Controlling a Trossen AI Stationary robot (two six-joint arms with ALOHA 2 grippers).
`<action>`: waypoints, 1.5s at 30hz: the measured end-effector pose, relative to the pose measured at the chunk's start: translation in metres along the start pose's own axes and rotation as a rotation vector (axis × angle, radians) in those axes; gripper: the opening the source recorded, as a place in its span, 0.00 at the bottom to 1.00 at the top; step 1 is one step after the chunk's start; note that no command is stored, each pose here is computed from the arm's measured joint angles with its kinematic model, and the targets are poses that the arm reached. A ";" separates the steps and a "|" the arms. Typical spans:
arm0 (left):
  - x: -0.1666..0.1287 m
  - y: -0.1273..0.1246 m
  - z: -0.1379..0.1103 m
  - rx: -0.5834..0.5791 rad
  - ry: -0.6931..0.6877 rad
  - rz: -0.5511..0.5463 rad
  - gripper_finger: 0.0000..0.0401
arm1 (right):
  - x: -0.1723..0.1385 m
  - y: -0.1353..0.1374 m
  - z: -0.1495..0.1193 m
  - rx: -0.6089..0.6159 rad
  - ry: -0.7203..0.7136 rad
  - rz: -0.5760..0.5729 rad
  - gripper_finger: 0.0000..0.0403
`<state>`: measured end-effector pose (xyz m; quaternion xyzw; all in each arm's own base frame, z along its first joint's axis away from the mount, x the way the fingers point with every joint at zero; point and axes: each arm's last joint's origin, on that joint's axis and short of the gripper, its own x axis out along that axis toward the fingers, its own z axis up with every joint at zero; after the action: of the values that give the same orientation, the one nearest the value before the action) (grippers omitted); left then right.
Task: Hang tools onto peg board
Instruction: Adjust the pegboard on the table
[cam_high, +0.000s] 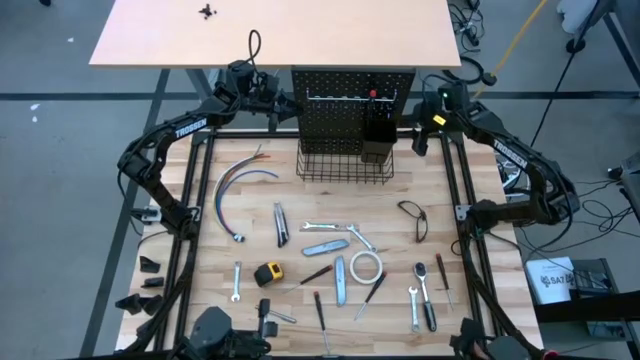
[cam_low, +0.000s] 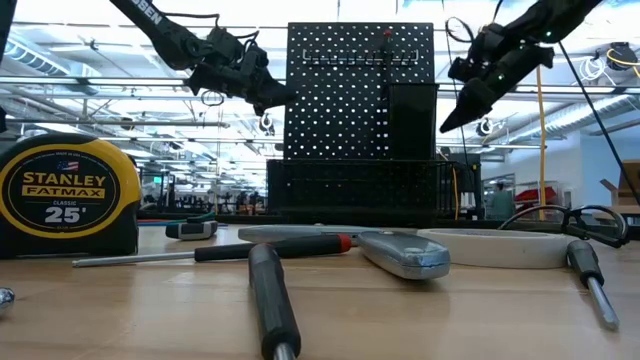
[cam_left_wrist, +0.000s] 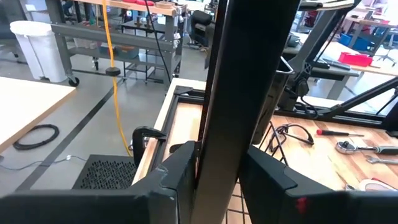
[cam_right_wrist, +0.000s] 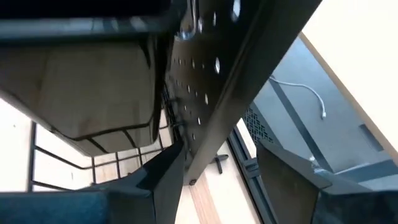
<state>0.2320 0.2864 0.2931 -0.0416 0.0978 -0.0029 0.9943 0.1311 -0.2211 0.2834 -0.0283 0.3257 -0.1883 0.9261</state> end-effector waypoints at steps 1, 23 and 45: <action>0.000 0.000 0.000 0.000 0.000 0.000 0.29 | 0.002 -0.001 0.000 -0.001 -0.008 0.007 0.48; 0.000 -0.001 -0.001 -0.018 0.004 -0.037 0.29 | 0.019 -0.003 0.000 0.032 -0.059 0.098 0.20; -0.014 -0.035 -0.001 -0.125 0.122 -0.187 0.23 | 0.030 0.022 0.013 0.096 -0.038 0.186 0.22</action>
<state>0.2184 0.2519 0.2979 -0.1123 0.1538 -0.0922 0.9774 0.1679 -0.2121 0.2721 0.0429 0.2997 -0.1165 0.9459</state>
